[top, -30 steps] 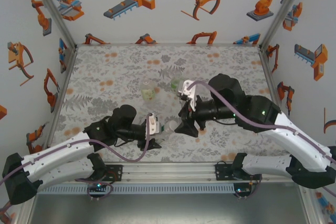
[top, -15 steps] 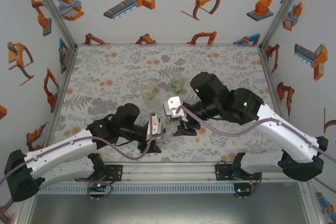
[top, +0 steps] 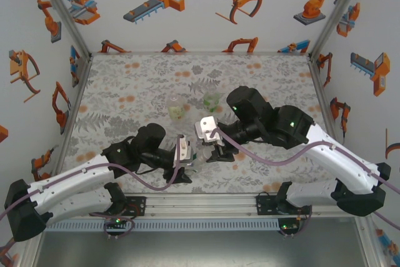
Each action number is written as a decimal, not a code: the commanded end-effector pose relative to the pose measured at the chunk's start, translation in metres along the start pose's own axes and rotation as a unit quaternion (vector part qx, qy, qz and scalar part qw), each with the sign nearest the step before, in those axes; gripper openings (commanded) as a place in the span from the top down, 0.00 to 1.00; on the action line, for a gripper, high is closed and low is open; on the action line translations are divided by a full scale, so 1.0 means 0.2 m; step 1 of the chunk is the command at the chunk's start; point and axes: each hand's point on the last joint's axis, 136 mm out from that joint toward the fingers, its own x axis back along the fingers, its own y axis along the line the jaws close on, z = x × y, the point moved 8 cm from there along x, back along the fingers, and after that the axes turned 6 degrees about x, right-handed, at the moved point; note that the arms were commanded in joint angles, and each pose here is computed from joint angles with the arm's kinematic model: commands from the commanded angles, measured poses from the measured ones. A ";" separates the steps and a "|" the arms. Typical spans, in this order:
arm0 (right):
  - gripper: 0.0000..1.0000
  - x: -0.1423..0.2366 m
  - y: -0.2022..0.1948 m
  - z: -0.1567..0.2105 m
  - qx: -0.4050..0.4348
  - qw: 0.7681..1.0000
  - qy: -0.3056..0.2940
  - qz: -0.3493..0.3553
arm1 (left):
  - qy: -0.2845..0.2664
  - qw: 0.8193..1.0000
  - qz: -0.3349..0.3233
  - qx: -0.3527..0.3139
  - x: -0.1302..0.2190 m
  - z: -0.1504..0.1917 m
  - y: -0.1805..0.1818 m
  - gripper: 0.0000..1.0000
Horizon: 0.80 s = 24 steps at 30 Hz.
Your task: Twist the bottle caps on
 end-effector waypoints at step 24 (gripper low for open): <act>0.51 -0.01 0.02 0.01 -0.008 1.000 0.006 -0.016 | -0.025 0.999 0.016 -0.020 0.02 -0.07 -0.02 1.00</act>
